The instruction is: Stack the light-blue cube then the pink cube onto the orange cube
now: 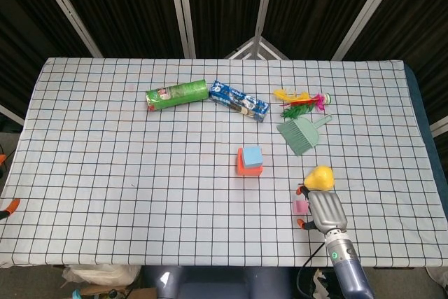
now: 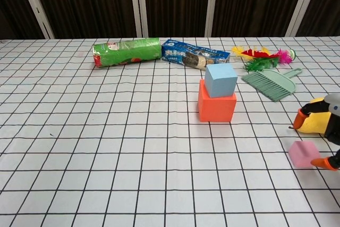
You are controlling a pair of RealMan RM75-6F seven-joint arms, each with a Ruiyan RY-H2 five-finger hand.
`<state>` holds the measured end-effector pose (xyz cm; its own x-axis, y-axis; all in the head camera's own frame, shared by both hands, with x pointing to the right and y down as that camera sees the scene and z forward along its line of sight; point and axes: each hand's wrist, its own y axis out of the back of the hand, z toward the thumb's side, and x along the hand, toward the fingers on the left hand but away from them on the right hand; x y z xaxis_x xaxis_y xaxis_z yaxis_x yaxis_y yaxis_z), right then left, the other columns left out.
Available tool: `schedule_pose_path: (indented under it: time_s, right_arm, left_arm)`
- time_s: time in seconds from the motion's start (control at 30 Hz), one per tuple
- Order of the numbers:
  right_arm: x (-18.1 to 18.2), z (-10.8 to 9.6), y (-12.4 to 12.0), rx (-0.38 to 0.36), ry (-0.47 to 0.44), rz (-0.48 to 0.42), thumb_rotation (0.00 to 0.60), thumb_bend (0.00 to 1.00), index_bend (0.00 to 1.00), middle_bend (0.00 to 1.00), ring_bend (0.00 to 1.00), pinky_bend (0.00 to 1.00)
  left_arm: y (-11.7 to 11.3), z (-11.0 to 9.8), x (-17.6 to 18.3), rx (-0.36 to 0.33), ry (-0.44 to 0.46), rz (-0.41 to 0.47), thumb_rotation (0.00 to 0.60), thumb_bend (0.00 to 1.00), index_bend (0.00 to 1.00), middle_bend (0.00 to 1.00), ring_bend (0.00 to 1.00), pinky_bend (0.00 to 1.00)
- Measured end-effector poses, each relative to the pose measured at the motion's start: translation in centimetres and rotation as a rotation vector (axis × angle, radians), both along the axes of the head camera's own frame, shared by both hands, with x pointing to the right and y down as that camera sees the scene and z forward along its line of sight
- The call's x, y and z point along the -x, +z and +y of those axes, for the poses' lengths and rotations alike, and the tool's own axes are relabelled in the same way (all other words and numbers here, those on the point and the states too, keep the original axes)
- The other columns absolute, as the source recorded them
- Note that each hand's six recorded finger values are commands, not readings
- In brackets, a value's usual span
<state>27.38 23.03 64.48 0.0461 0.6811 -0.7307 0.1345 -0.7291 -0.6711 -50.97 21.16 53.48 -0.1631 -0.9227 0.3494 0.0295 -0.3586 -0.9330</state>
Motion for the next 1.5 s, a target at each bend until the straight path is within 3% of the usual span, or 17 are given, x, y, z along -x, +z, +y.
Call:
schedule_pose_path:
  time_s: [0.83,1.5]
  right_arm:
    - [-0.9,-0.5,1.9,0.028,0.053,0.027,0.6,0.34,0.4,0.97,0.9,0.67]
    - [-0.5,-0.3,2.3,0.038,0.054,-0.007,0.6,0.36,0.46,0.97,0.9,0.67]
  left_arm:
    - [0.1,-0.1,0.0,0.002,-0.002,-0.002,0.6,0.24,0.13,0.05,0.02,0.18]
    - [0.4,-0.2,-0.1,0.01,-0.001,-0.008,0.6,0.24,0.13,0.05,0.02,0.18]
